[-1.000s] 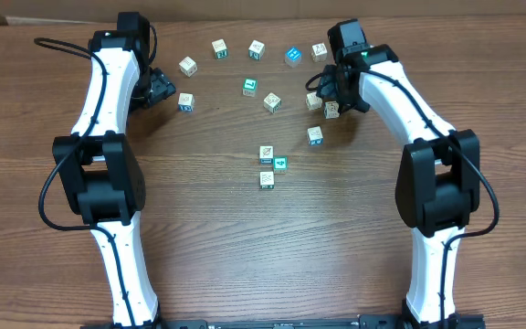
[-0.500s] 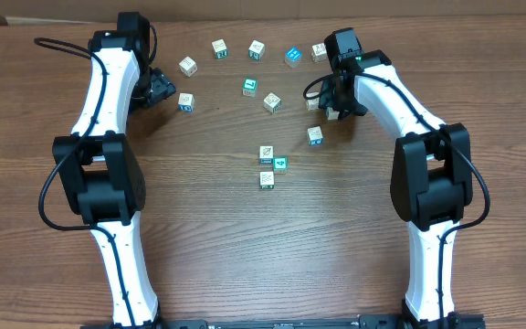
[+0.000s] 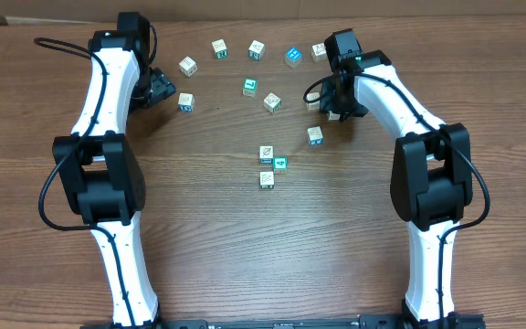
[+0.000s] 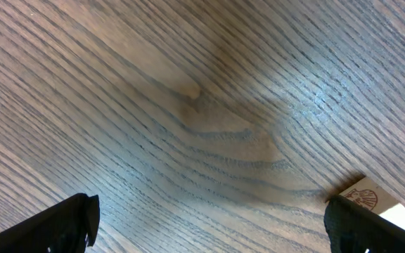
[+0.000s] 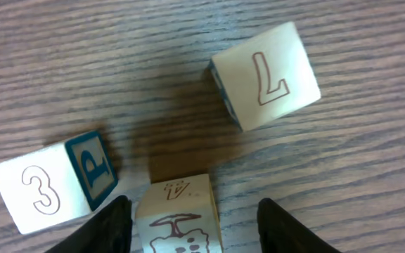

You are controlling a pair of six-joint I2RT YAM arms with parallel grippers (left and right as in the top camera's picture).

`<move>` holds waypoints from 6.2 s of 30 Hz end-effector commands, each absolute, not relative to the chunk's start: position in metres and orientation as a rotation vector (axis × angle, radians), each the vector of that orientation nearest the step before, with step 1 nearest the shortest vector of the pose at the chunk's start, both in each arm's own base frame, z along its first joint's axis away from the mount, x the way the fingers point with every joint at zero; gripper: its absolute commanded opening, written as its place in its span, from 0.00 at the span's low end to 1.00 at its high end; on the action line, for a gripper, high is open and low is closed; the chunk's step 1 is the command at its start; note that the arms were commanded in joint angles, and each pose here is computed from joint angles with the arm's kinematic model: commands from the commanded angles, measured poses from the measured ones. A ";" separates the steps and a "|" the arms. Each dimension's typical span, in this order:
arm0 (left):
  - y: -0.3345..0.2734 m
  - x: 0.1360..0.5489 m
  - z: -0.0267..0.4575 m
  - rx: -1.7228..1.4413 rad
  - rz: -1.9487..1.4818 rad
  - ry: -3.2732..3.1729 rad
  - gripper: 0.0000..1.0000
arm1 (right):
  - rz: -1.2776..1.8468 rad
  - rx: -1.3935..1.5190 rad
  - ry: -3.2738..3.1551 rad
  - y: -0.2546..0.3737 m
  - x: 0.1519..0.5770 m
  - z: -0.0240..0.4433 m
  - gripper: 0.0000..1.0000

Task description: Form a circle

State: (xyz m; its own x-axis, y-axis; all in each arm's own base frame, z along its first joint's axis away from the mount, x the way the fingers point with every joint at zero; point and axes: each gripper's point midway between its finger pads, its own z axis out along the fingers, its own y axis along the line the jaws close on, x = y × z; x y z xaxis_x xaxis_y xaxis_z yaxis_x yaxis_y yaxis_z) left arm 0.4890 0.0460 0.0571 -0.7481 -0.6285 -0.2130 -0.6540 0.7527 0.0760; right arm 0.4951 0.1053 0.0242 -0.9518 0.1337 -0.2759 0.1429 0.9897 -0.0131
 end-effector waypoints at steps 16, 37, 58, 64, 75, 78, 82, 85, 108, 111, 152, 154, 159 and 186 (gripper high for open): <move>0.041 0.490 0.073 -0.981 0.196 2.763 1.00 | -0.052 0.101 2.858 0.106 0.497 0.019 0.36; 0.041 0.491 0.073 -0.981 0.196 2.762 1.00 | 0.009 0.169 2.815 0.112 0.499 0.067 0.15; 0.041 0.491 0.073 -0.980 0.196 2.762 0.99 | 0.471 -0.086 2.789 0.296 0.408 0.147 0.15; 0.041 0.491 0.073 -0.980 0.196 2.762 1.00 | 0.314 -0.087 2.739 0.337 0.380 0.136 0.15; 0.041 0.491 0.073 -0.980 0.196 2.762 1.00 | 0.100 -0.139 2.665 0.370 0.348 0.111 0.15; 0.041 0.491 0.073 -0.980 0.194 2.760 0.99 | 0.070 -0.140 2.685 0.367 0.346 0.097 0.15; 0.041 0.492 0.073 -0.979 0.192 2.756 1.00 | 0.044 -0.071 2.713 0.360 0.347 0.080 0.15; 0.041 0.492 0.073 -0.980 0.192 2.756 1.00 | 0.029 -0.057 2.724 0.357 0.349 0.074 0.15; 0.041 0.492 0.073 -0.980 0.192 2.756 0.99 | 0.010 0.019 2.762 0.352 0.348 0.057 0.15; 0.041 0.492 0.073 -0.980 0.192 2.756 0.99 | 0.007 0.018 2.763 0.351 0.348 0.056 0.15; 0.041 0.492 0.073 -0.978 0.192 2.756 0.99 | -0.017 0.039 2.754 0.344 0.346 0.030 0.15; 0.041 0.492 0.073 -0.978 0.192 2.756 1.00 | -0.019 0.039 2.755 0.344 0.346 0.030 0.15; 0.041 0.492 0.073 -0.978 0.192 2.756 1.00 | -0.058 0.041 2.740 0.338 0.348 0.031 0.15; 0.041 0.492 0.073 -0.978 0.192 2.756 1.00 | -0.100 0.071 2.754 0.330 0.345 0.029 0.16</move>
